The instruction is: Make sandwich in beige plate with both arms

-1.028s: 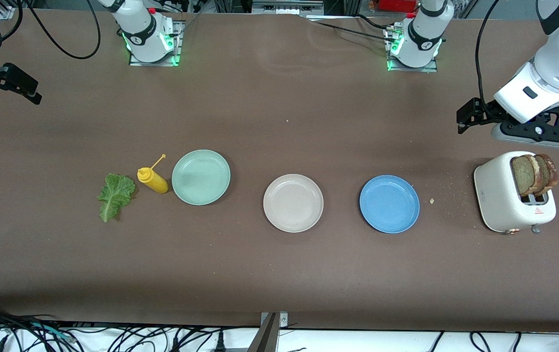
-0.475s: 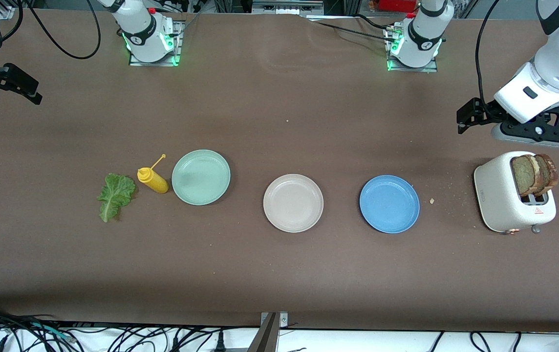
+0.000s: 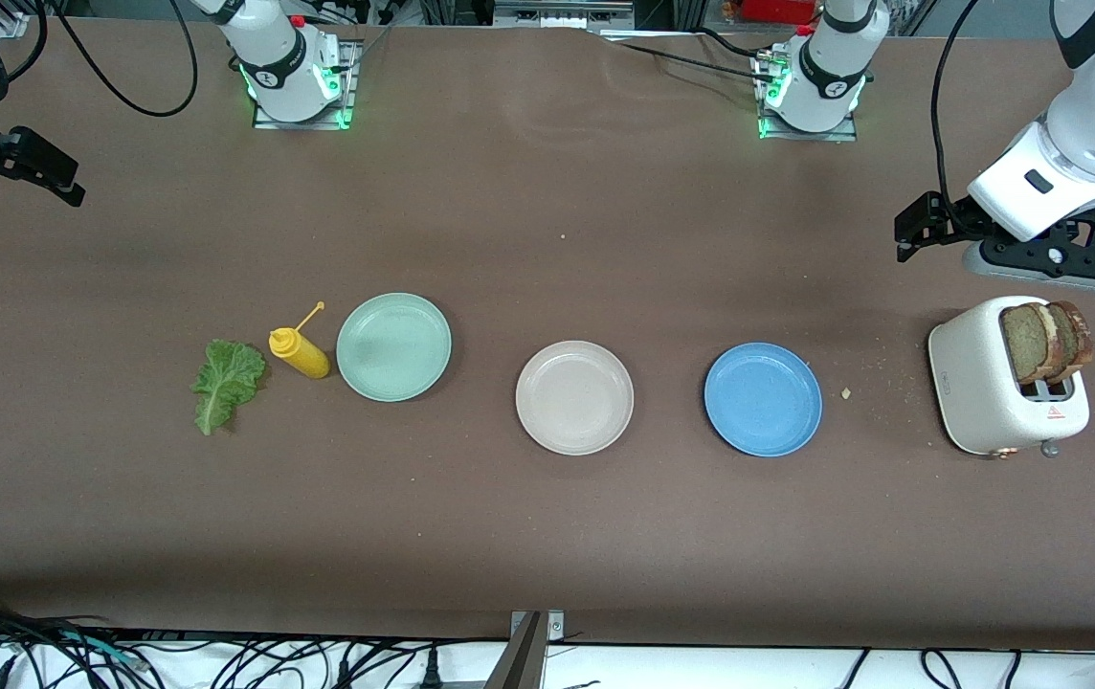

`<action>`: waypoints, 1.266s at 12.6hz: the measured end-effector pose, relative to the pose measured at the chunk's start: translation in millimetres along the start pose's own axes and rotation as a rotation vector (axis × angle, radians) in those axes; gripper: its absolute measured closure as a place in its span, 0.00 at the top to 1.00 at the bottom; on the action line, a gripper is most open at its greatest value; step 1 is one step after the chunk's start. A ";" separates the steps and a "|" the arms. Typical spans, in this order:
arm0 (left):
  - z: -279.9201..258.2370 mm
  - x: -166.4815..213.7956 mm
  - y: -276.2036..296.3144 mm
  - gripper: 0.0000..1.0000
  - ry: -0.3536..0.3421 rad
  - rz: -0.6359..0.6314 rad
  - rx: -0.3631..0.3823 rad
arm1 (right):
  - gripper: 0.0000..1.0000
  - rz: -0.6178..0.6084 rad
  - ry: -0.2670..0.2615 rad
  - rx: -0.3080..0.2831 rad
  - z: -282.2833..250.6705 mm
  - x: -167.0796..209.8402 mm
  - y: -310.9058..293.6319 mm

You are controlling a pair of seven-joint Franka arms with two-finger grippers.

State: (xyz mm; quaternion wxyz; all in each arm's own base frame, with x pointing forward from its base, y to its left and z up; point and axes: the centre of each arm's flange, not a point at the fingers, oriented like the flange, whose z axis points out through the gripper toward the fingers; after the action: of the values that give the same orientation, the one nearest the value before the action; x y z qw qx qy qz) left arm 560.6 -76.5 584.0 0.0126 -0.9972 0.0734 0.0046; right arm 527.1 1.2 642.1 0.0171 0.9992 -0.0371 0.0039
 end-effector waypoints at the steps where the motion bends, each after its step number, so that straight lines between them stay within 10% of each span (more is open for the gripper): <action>1: 0.0 0.0 0.0 1.00 0.000 0.000 0.000 | 1.00 -0.002 0.000 0.000 0.2 0.0 -1.1; 16: 0.1 0.0 -0.7 1.00 0.000 -0.001 0.000 | 1.00 -0.014 -0.014 -0.002 8.5 4.8 -7.9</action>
State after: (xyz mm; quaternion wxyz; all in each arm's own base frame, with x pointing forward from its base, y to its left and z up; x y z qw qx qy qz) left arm 560.7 -75.8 584.0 0.0126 -0.9973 0.0727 0.0046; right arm 532.5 8.5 633.3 0.0178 0.9994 -0.0304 -0.0031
